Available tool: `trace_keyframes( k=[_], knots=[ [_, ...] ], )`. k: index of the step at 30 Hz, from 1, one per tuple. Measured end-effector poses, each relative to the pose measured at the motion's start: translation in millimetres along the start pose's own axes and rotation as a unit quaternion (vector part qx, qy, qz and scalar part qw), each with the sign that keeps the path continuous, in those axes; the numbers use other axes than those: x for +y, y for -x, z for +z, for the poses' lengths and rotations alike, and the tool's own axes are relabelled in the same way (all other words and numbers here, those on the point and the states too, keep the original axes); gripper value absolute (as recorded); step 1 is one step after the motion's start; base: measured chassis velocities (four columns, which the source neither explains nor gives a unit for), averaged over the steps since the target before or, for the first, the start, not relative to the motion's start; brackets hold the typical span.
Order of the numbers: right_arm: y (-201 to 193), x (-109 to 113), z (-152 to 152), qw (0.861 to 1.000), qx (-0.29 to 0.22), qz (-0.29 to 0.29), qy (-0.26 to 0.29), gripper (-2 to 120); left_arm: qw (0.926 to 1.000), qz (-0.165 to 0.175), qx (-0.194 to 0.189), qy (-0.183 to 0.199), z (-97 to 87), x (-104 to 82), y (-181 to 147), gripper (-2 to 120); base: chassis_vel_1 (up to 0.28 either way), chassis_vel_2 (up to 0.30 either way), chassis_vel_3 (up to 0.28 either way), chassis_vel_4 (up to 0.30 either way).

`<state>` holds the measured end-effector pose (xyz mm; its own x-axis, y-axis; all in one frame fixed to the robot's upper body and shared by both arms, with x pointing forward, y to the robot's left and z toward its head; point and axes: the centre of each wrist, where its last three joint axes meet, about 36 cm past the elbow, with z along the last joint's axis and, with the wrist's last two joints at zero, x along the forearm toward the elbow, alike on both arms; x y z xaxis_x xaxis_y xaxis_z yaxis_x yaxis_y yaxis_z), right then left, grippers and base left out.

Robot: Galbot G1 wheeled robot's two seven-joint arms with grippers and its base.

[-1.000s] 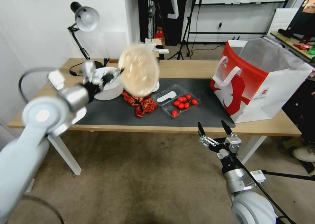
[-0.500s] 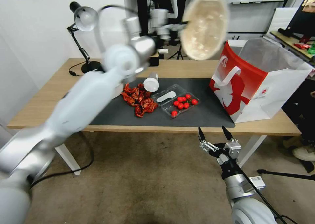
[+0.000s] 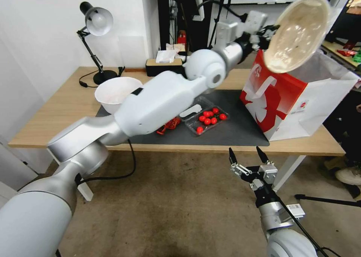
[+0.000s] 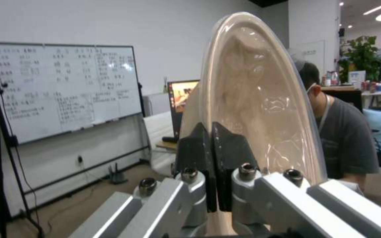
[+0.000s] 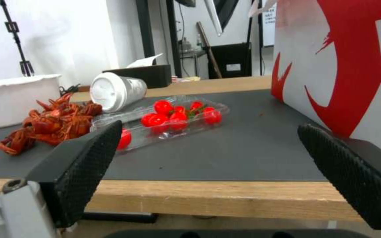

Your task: Pick up the trash from the table and place it into the takeout bag.

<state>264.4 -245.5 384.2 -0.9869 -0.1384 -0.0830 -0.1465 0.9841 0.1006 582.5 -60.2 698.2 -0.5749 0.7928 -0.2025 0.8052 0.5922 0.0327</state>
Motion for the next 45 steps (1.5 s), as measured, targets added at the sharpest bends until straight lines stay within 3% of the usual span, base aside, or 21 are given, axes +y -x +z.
trace_keyframes(
  k=[8, 12, 13, 16, 18, 29, 30, 32, 34, 35, 37, 38, 43, 44, 45],
  knots=[
    [-2, -4, 0, 1.0, -0.002, 0.005, -0.002, 100, 0.9997, -0.006, -0.007, 0.024, 4.0, -25.6, 18, 0, 0.0, 0.0, 0.0, 0.0],
    [-3, -5, 0, 1.0, -0.003, 0.008, -0.002, 100, 0.9948, 0.012, 0.004, 0.101, 29.5, -40.1, 17, 0, 0.0, 0.0, 0.0, 0.0],
    [-3, -5, 0, 1.0, -0.003, 0.008, -0.002, 100, 0.9948, 0.012, 0.004, 0.101, 29.5, -40.1, 17, 0, 0.0, 0.0, 0.0, 0.0],
    [-3, -5, 0, 1.0, -0.004, 0.008, -0.001, 100, 0.9867, 0.02, 0.007, 0.161, 37.7, -38.4, 13, 0, 0.0, 0.0, 0.0, 0.0],
    [-3, -5, 0, 1.0, -0.004, 0.008, -0.001, 100, 0.9857, 0.023, 0.009, 0.167, 37.8, -37.7, 12, 0, 0.0, 0.0, 0.0, 0.0],
    [1, -5, 1, 1.0, -0.007, 0.007, 0.0, 100, 0.9852, 0.026, 0.007, 0.169, 23.3, -37.0, 10, 37, 0.0, 0.0, 0.0, 0.0],
    [1, -5, 1, 1.0, -0.007, 0.006, 0.0, 100, 0.9857, 0.024, 0.006, 0.167, 21.1, -35.0, 8, 44, 0.0, 0.0, 0.0, 0.0],
    [1, -5, 1, 1.0, -0.006, 0.006, 0.0, 100, 0.986, 0.023, 0.006, 0.165, 19.6, -33.2, 6, 46, 0.0, 0.0, 0.0, 0.0],
    [0, -4, 2, 1.0, -0.005, 0.006, 0.001, 100, 0.9872, 0.018, 0.003, 0.158, 14.0, -25.9, -1, 59, 0.0, 0.0, 0.0, 0.0],
    [0, -4, 2, 1.0, -0.005, 0.006, 0.001, 100, 0.9872, 0.018, 0.003, 0.158, 14.0, -25.9, -1, 59, 0.0, 0.0, 0.0, 0.0],
    [0, -4, 2, 1.0, -0.005, 0.006, 0.001, 100, 0.9886, 0.007, 0.001, 0.15, 11.7, -13.3, -14, 71, 0.0, 0.0, 0.0, 0.0],
    [0, -4, 2, 1.0, -0.005, 0.006, 0.001, 100, 0.9886, 0.007, 0.001, 0.15, 11.7, -13.3, -14, 71, 0.0, 0.0, 0.0, 0.0],
    [-2, -4, 1, 1.0, -0.005, 0.005, 0.002, 100, 0.9895, -0.045, 0.013, 0.137, 19.5, 29.6, -66, 89, 0.0, 0.0, 0.0, 0.0],
    [-2, -4, 1, 1.0, -0.005, 0.005, 0.002, 100, 0.9895, -0.045, 0.013, 0.137, 19.5, 29.6, -66, 89, 0.0, 0.0, 0.0, 0.0],
    [-3, -3, 0, 1.0, -0.004, 0.005, 0.002, 100, 0.9888, -0.063, 0.022, 0.133, 24.4, 43.0, -91, 97, 0.0, 0.0, 0.0, 0.0]
  ],
)
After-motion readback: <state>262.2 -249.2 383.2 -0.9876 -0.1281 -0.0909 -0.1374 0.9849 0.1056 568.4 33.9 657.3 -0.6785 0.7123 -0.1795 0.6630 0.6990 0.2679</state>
